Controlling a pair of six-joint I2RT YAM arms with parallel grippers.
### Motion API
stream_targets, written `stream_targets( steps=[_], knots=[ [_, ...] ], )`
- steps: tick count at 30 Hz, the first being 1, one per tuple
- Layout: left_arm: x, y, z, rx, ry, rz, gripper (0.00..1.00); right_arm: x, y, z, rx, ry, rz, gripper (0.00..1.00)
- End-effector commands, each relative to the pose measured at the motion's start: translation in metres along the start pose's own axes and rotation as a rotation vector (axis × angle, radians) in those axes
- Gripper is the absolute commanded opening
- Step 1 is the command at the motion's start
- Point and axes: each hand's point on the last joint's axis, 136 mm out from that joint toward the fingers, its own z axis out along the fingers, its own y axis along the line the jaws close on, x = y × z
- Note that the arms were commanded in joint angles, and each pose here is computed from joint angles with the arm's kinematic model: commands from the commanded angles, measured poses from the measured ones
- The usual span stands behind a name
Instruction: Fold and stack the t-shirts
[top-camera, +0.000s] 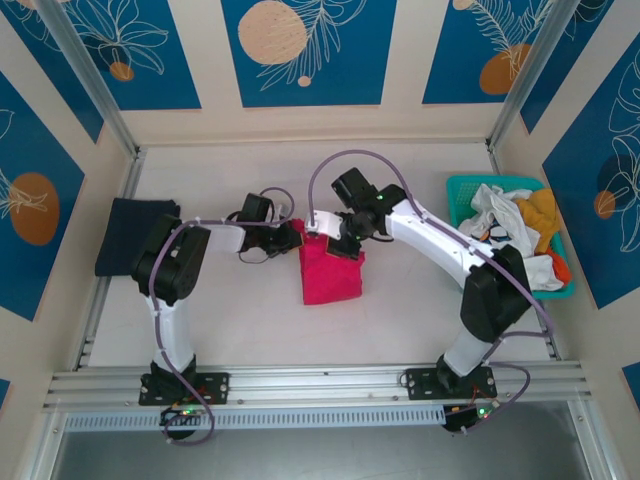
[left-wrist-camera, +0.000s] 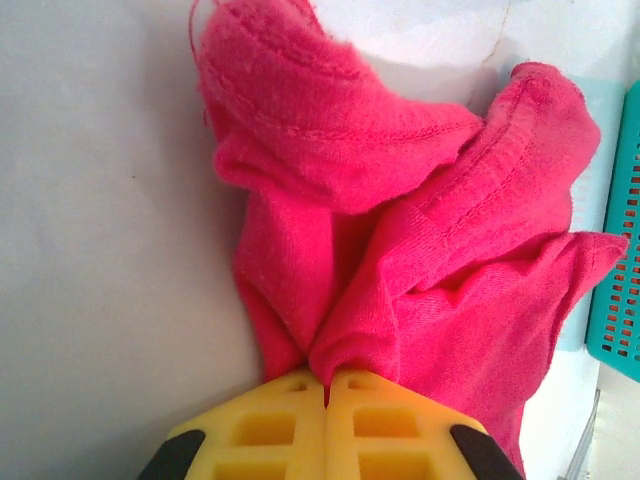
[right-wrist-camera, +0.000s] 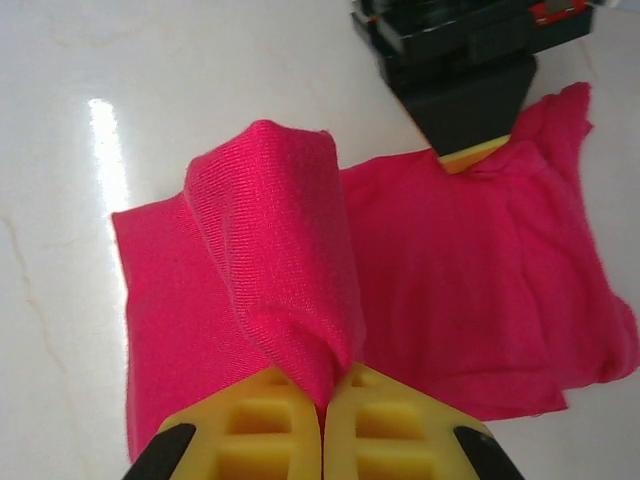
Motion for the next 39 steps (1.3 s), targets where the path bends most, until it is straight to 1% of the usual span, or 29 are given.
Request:
stream_targets(
  steps=[1, 14, 24, 33, 39],
  knots=[
    [0.048, 0.066, 0.008, -0.177, 0.149, -0.131, 0.00, -0.012, -0.012, 0.002, -0.032, -0.041, -0.033, 0.00],
    [0.046, 0.073, 0.010, -0.176, 0.155, -0.143, 0.00, -0.017, -0.067, 0.048, -0.067, -0.038, 0.007, 0.00],
    [0.047, 0.077, 0.013, -0.177, 0.159, -0.148, 0.00, -0.010, -0.099, 0.078, -0.043, -0.030, 0.064, 0.00],
    [0.049, 0.084, 0.014, -0.186, 0.163, -0.155, 0.00, -0.013, -0.112, 0.075, -0.002, -0.047, 0.074, 0.00],
    [0.050, 0.090, 0.014, -0.191, 0.165, -0.163, 0.00, -0.018, -0.111, 0.066, 0.012, -0.041, 0.060, 0.00]
  ],
)
